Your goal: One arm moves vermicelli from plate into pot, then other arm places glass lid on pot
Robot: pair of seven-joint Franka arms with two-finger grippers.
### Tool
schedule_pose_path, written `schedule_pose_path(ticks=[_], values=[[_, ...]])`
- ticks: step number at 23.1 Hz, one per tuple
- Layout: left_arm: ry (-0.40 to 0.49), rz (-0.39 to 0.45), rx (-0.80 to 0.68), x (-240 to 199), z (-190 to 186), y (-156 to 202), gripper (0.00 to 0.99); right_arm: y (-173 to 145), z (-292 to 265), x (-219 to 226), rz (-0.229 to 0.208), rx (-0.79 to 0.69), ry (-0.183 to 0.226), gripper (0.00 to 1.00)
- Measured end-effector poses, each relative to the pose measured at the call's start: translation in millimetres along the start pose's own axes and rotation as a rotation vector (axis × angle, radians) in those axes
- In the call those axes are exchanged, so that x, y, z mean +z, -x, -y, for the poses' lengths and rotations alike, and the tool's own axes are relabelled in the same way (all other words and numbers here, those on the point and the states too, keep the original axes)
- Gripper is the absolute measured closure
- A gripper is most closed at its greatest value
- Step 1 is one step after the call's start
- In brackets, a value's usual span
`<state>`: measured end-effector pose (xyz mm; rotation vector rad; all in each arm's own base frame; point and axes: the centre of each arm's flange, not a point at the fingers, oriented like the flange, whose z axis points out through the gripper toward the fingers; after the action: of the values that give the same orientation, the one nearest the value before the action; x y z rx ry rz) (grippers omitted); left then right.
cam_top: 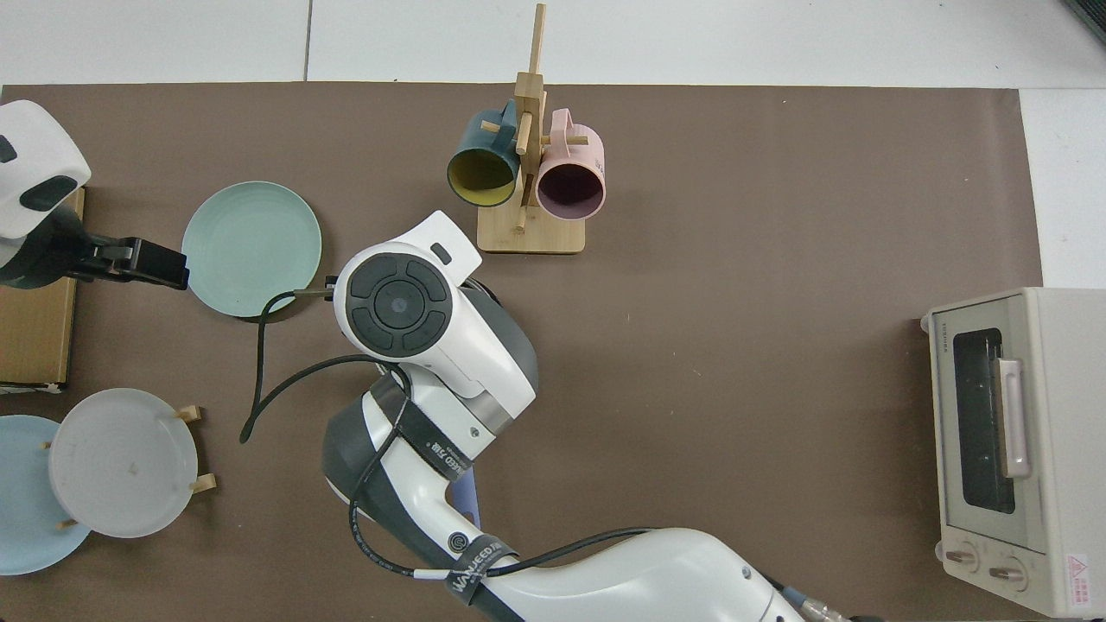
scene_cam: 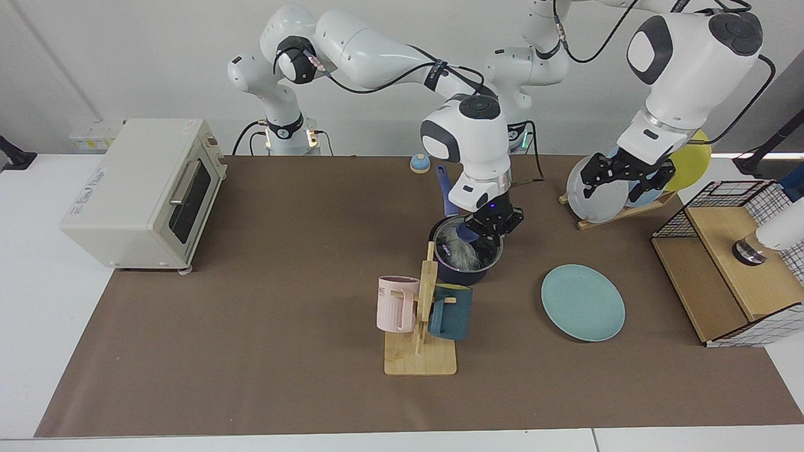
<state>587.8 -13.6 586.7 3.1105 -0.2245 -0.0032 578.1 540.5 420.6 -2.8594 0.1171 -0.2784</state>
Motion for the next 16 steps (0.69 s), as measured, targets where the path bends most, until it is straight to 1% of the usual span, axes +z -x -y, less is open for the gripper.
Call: schedule_pose_path(ticks=[6, 16], values=[[0.000, -0.002, 0.000, -2.7, -0.3, 1.6, 0.000, 0.6, -1.3, 5.5, 0.005, 0.001, 0.006, 0.99], [0.000, 0.001, 0.000, -3.2, -0.5, 2.5, 0.000, 12.6, 0.5, 30.3, 0.030, -0.012, 0.027, 0.99]])
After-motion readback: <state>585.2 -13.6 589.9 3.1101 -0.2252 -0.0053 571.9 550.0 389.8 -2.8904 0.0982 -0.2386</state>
